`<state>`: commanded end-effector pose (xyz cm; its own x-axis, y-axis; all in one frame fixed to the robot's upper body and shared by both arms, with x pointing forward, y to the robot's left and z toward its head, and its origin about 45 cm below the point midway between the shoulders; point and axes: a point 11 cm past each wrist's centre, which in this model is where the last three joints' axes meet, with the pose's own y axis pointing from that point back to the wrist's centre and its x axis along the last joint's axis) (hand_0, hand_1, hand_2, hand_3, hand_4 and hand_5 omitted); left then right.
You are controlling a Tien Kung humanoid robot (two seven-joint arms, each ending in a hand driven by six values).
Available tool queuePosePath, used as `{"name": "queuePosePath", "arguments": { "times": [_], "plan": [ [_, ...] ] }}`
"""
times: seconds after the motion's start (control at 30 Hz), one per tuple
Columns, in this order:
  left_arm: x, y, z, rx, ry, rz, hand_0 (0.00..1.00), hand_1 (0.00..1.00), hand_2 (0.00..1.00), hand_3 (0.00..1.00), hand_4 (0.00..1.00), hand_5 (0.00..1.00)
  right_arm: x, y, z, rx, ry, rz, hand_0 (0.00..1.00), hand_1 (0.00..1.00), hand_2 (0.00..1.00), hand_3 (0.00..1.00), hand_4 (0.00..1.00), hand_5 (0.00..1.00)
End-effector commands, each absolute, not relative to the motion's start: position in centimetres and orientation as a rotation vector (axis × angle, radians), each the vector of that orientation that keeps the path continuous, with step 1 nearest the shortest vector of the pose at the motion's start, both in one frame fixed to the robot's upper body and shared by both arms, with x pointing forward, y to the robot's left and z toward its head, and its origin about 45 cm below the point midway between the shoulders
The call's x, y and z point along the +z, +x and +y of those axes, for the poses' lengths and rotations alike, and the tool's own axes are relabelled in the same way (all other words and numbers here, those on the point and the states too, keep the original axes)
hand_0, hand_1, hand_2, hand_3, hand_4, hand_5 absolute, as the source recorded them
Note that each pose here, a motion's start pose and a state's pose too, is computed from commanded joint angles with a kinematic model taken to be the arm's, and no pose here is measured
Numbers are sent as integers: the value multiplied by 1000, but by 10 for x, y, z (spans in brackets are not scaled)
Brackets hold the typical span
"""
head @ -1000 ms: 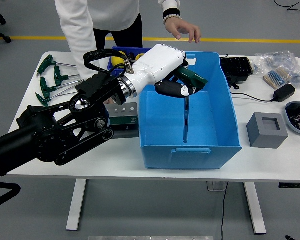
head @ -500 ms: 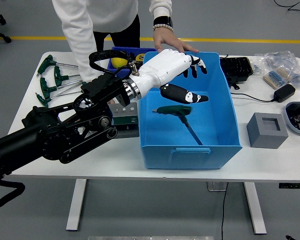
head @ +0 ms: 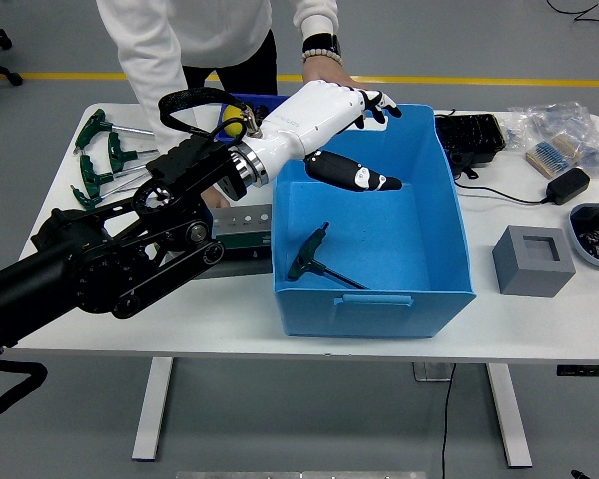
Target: Lift tool from toolbox,place it in box,lift tool from toolbox,place it in box
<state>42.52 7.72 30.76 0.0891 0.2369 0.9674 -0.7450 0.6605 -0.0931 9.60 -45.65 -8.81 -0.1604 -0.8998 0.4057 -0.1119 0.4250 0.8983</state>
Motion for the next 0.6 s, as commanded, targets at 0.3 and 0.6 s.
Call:
{"name": "queuePosePath", "arguments": {
  "times": [0.3, 0.6],
  "plan": [
    [275, 449, 140, 765, 742, -1277, 434, 541, 615, 614, 998, 778, -90, 91, -455, -910, 909, -1579, 709, 690, 735, 600, 832, 721],
    [234, 459, 204, 707, 1032, -1208, 522, 600, 629, 566, 795, 546, -91, 88, -452, -918, 907, -1575, 709, 692, 735, 600, 832, 721]
  ]
}}
